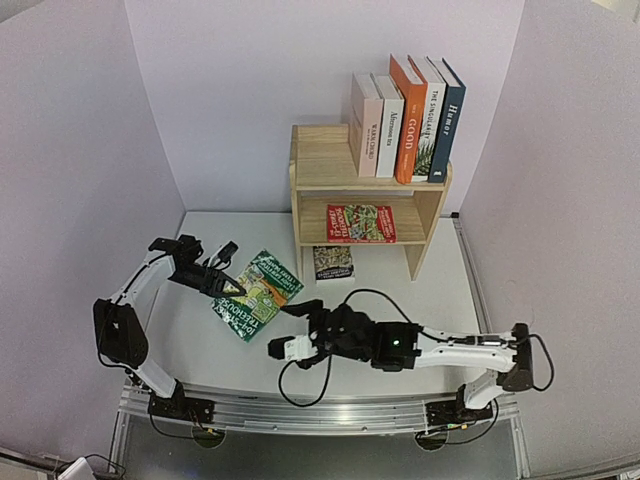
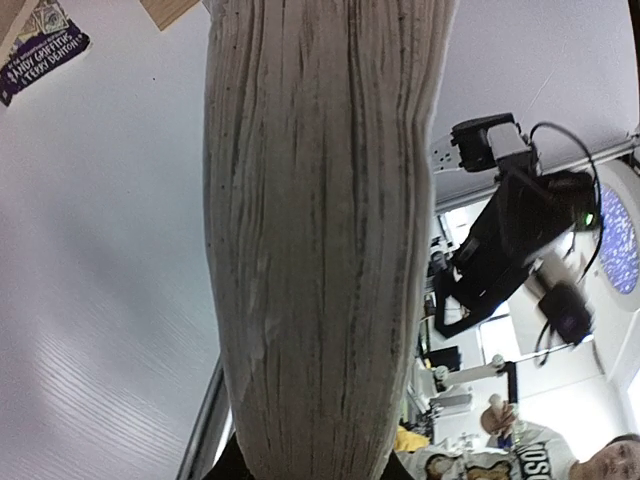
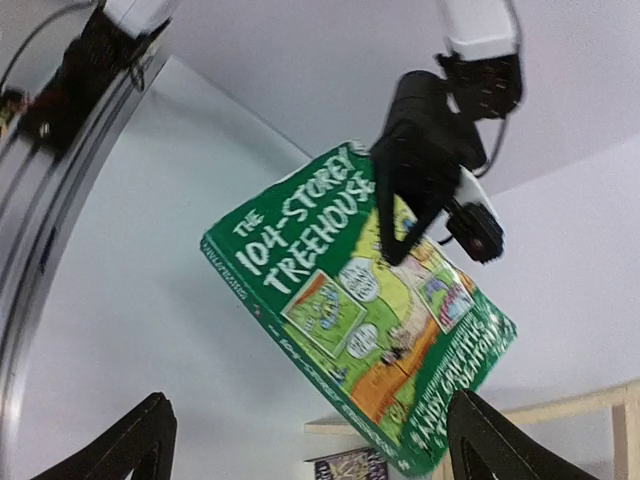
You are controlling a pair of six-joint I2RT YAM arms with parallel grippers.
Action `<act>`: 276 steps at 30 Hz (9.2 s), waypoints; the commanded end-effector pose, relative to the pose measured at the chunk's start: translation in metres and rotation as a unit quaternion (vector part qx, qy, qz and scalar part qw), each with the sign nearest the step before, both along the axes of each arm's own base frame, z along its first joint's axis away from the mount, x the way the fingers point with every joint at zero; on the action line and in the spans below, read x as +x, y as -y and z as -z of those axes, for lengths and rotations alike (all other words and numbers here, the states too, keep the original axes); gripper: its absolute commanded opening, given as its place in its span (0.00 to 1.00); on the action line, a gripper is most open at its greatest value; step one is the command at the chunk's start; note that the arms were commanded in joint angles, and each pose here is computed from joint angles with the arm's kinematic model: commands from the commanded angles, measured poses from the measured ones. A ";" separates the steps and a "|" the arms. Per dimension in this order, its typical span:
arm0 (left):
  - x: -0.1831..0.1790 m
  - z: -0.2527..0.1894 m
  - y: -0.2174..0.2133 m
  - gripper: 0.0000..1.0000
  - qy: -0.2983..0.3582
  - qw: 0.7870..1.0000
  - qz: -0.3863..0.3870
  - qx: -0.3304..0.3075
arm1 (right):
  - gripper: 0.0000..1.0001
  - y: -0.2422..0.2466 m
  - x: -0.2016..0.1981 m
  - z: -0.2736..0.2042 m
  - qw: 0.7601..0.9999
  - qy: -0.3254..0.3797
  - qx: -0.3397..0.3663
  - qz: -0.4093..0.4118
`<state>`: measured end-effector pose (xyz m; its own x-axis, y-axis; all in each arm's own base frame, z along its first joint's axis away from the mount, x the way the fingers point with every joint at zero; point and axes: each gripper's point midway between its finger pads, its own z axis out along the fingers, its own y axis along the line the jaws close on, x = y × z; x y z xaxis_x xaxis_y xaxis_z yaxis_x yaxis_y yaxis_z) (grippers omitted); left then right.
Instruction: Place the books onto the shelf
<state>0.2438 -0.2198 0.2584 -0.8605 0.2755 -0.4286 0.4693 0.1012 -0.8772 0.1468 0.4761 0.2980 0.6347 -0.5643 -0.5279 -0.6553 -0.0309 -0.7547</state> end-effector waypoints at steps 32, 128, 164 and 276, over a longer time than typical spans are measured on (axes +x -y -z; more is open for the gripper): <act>-0.014 -0.051 -0.002 0.00 -0.177 0.974 -0.009 -0.141 | 0.59 -0.031 0.075 0.021 0.966 0.247 -0.059 0.038; 0.054 0.011 -0.060 1.00 0.165 0.931 -0.162 0.282 | 0.00 0.196 0.329 0.001 0.878 0.137 -0.227 0.399; 0.053 0.023 -0.058 1.00 0.144 0.937 -0.144 0.284 | 0.91 0.197 0.292 0.021 0.914 0.052 -0.243 0.319; 0.041 0.015 -0.059 0.99 0.191 0.934 -0.131 0.273 | 0.00 0.194 0.278 0.296 0.387 -0.526 0.439 0.617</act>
